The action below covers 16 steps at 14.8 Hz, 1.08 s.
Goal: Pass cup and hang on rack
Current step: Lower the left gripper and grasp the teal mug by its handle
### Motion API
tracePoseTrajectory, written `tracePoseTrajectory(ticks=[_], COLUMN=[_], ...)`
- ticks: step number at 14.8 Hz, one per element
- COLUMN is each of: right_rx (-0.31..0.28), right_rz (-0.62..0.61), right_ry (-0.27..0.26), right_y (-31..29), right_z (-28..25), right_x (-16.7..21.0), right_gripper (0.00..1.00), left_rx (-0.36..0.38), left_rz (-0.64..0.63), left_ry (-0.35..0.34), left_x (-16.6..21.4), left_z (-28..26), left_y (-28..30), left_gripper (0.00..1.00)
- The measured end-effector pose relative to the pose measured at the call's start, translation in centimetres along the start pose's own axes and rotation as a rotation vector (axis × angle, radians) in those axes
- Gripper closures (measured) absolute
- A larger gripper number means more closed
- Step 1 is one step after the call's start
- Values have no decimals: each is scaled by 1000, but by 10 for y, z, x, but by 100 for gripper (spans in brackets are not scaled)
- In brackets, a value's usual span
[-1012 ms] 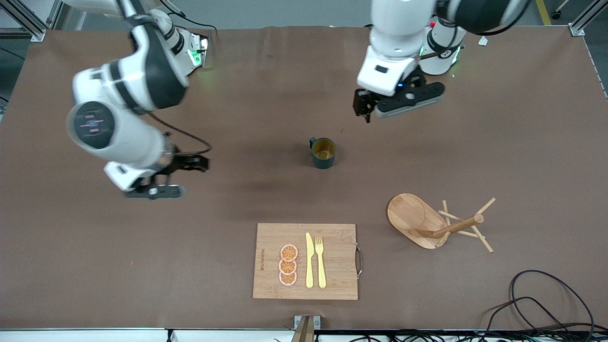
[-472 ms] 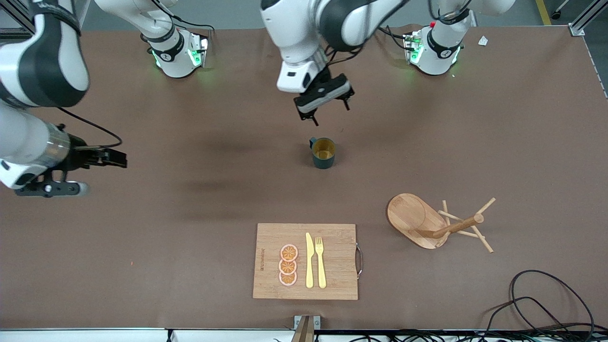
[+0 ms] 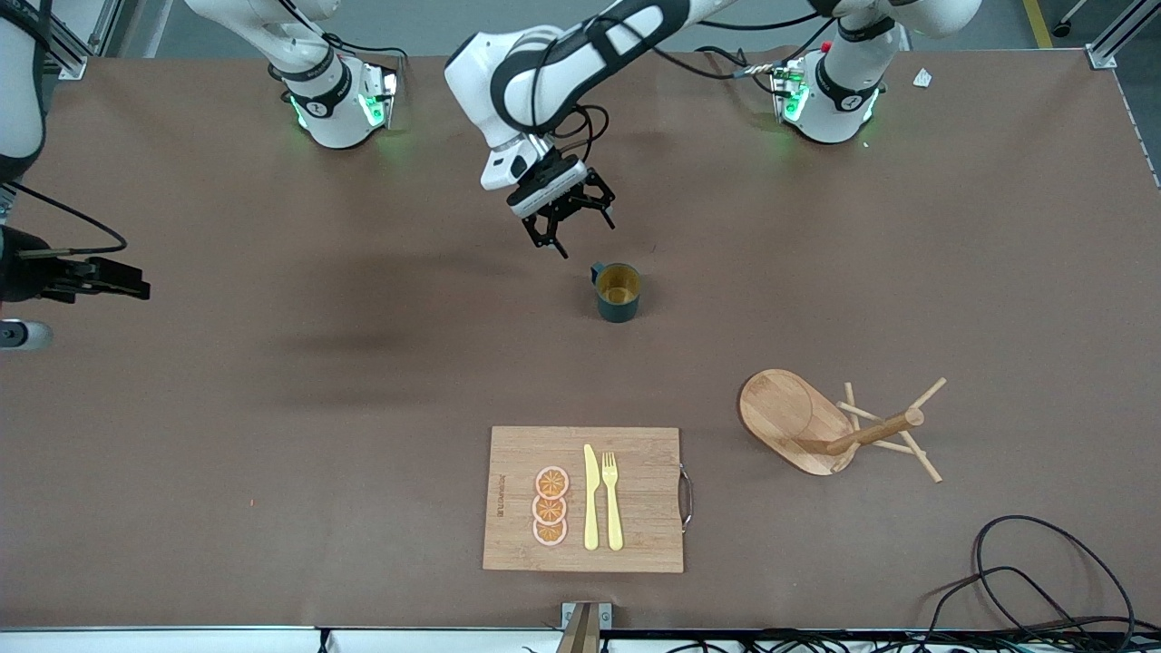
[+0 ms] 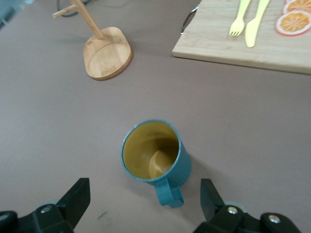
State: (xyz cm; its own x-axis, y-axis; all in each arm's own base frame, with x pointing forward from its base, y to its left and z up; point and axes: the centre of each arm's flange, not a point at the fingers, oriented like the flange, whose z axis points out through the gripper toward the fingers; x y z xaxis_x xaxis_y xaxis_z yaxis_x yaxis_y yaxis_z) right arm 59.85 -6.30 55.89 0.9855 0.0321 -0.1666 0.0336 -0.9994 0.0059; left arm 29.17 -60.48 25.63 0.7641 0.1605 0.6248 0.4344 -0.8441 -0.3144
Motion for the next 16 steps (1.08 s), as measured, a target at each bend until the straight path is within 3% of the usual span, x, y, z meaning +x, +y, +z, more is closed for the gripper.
tracePoseTrajectory(ticks=[4,7,14,15,16], right_rx=[5,34,40,40,40], right_rz=[17,37,101,102,102], right_ry=[13,2,-32,-33,-33], right_y=[6,7,-9,-9,-9], right_z=[-30,-29,-23,-23,-24], right_x=[-11,-12,-12,-13,-14], right_gripper=[0,0,0,0,0], left_rx=[74,83,69,71,79], left_rz=[-54,-76,-58,-50,-36], left_ry=[127,191,268,271,273], left_x=[-65,-91,-92,-91,-90], left_z=[54,77,91,91,91], left_y=[15,26,35,35,35], left_gripper=[0,0,1,4,13])
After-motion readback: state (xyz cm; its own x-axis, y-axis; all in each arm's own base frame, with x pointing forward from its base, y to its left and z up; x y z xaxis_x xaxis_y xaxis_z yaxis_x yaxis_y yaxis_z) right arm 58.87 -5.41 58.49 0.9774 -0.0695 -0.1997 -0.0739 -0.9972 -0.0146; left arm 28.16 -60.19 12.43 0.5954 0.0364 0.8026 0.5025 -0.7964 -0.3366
